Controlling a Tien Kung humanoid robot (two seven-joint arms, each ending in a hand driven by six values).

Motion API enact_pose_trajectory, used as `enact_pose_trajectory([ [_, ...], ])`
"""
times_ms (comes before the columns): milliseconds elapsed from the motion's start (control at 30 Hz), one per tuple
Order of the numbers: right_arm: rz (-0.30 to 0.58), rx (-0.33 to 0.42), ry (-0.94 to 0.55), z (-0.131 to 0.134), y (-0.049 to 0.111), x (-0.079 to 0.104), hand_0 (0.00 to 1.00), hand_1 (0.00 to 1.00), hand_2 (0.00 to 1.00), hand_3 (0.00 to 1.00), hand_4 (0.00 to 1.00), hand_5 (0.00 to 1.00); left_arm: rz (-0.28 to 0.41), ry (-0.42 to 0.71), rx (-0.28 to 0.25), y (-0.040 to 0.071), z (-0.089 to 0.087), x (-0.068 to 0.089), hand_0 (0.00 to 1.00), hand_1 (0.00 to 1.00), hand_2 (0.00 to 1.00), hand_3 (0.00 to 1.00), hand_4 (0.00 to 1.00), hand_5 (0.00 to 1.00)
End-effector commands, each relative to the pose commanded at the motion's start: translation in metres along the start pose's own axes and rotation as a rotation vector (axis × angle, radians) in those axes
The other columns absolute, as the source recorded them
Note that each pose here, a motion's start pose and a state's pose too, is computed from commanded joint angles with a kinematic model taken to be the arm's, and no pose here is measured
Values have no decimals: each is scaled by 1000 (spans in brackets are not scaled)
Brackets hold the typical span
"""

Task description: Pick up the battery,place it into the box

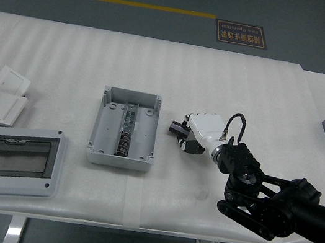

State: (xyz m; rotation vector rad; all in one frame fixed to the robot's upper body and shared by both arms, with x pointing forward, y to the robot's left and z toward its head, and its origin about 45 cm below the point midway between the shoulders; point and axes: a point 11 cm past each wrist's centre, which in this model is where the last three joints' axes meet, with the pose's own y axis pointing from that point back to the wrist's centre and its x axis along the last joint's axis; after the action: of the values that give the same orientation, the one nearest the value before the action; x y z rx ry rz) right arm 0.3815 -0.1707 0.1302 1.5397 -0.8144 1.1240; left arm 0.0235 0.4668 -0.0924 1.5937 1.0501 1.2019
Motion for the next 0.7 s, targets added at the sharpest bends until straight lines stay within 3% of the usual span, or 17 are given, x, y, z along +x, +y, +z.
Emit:
enact_pose_trajectory([
  [700, -36, 11, -17, -2, -2, 3, 344, 472, 483, 632, 586, 413, -5, 2, -1, 0, 2, 0, 637, 676, 584, 584, 520, 625],
])
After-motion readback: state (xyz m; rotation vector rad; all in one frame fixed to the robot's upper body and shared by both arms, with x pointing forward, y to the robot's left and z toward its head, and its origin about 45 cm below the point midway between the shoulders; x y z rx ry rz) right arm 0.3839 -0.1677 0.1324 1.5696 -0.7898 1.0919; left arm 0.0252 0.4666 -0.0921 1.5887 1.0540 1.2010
